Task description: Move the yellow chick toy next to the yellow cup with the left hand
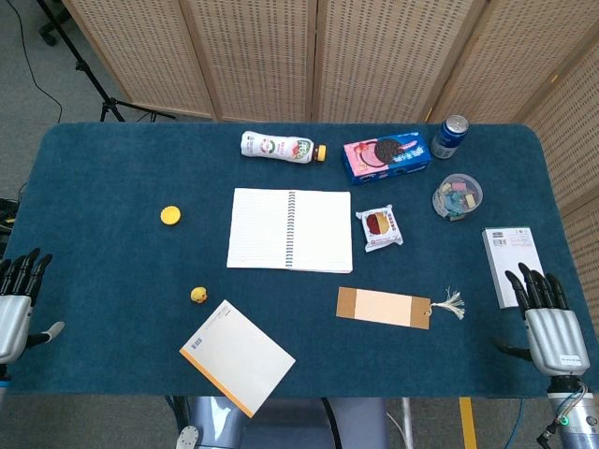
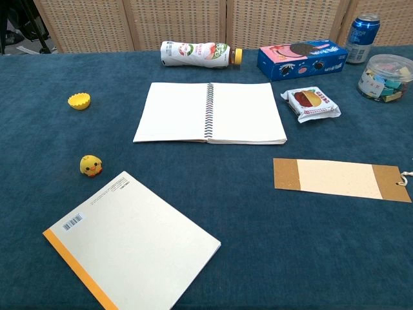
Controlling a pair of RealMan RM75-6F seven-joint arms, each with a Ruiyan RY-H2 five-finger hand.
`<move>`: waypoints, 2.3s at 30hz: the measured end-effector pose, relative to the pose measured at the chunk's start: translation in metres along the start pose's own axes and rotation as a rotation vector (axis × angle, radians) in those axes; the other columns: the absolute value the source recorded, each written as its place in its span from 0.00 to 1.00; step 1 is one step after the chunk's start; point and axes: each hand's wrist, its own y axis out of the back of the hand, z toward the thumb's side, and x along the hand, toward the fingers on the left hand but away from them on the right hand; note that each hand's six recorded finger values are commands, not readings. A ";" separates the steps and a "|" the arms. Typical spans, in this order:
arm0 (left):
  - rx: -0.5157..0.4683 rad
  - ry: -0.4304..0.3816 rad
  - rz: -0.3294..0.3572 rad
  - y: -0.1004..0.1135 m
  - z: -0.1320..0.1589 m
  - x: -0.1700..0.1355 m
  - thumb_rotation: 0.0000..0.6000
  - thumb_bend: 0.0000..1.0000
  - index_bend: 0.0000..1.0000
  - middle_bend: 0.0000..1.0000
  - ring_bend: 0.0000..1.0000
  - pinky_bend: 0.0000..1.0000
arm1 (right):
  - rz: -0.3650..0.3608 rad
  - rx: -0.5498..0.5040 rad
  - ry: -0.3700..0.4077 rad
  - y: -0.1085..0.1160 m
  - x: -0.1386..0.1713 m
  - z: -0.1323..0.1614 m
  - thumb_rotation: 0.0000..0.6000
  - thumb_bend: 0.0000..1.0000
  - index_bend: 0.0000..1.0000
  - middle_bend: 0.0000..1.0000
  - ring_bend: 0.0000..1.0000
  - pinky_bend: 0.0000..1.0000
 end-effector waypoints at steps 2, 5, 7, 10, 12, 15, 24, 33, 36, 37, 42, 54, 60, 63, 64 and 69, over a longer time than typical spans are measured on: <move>0.001 0.000 -0.001 0.000 0.000 0.000 1.00 0.07 0.00 0.00 0.02 0.00 | 0.002 0.000 0.000 0.000 0.000 0.000 1.00 0.00 0.03 0.00 0.00 0.00; 0.003 0.003 -0.005 -0.001 -0.001 0.000 1.00 0.07 0.00 0.00 0.02 0.00 | 0.001 0.000 0.000 0.000 0.000 0.000 1.00 0.00 0.03 0.00 0.00 0.00; 0.002 0.004 -0.006 -0.001 -0.001 0.000 1.00 0.07 0.00 0.00 0.02 0.00 | 0.000 0.001 0.001 0.000 0.000 0.000 1.00 0.00 0.03 0.00 0.00 0.00; -0.001 0.001 -0.005 -0.001 0.000 0.001 1.00 0.07 0.00 0.00 0.02 0.00 | -0.005 0.000 0.003 0.001 0.001 0.001 1.00 0.00 0.03 0.00 0.00 0.00; 0.002 -0.001 -0.007 -0.001 0.000 0.001 1.00 0.07 0.00 0.00 0.02 0.00 | -0.007 0.001 0.002 0.001 0.000 0.001 1.00 0.00 0.03 0.00 0.00 0.00; 0.004 0.000 -0.015 -0.003 0.000 0.002 1.00 0.07 0.00 0.00 0.02 0.00 | -0.004 0.003 -0.003 0.000 -0.001 0.000 1.00 0.00 0.03 0.00 0.00 0.00; 0.000 -0.007 -0.021 -0.003 0.002 0.001 1.00 0.07 0.00 0.00 0.02 0.00 | -0.005 0.007 0.000 0.000 0.000 0.000 1.00 0.00 0.03 0.00 0.00 0.00; 0.001 -0.005 -0.018 -0.003 0.003 0.000 1.00 0.07 0.00 0.00 0.02 0.00 | -0.015 0.005 0.001 0.002 0.001 0.000 1.00 0.00 0.03 0.00 0.00 0.00; 0.001 -0.003 -0.017 -0.003 0.002 0.000 1.00 0.07 0.00 0.00 0.02 0.00 | -0.013 0.005 0.000 0.002 0.001 0.000 1.00 0.00 0.03 0.00 0.00 0.00; 0.000 -0.002 -0.017 -0.003 0.002 0.000 1.00 0.07 0.00 0.00 0.02 0.00 | -0.011 0.005 0.000 0.001 0.001 0.000 1.00 0.00 0.03 0.00 0.00 0.00; -0.018 0.007 -0.030 -0.005 0.003 0.003 1.00 0.07 0.00 0.00 0.02 0.00 | -0.013 0.002 -0.003 0.002 0.000 -0.001 1.00 0.00 0.03 0.00 0.00 0.00; -0.104 -0.023 -0.197 -0.015 0.025 0.040 1.00 0.09 0.14 0.00 0.02 0.00 | -0.016 0.000 -0.007 0.002 0.000 -0.002 1.00 0.00 0.03 0.00 0.00 0.00; -0.168 -0.052 -0.249 -0.010 0.050 0.064 1.00 0.10 0.28 0.00 0.02 0.00 | -0.013 -0.003 -0.008 0.001 -0.001 -0.003 1.00 0.00 0.03 0.00 0.00 0.00; -0.187 -0.063 -0.273 -0.008 0.061 0.072 1.00 0.10 0.34 0.00 0.02 0.00 | -0.018 -0.006 -0.008 0.002 -0.001 -0.003 1.00 0.00 0.03 0.00 0.00 0.00; -0.189 -0.067 -0.278 -0.008 0.064 0.074 1.00 0.10 0.36 0.00 0.02 0.00 | -0.020 -0.007 -0.009 0.003 -0.001 -0.003 1.00 0.00 0.03 0.00 0.00 0.00; -0.183 -0.077 -0.293 -0.008 0.077 0.086 1.00 0.10 0.40 0.00 0.02 0.00 | -0.021 -0.012 -0.012 0.003 -0.002 -0.005 1.00 0.00 0.03 0.00 0.00 0.00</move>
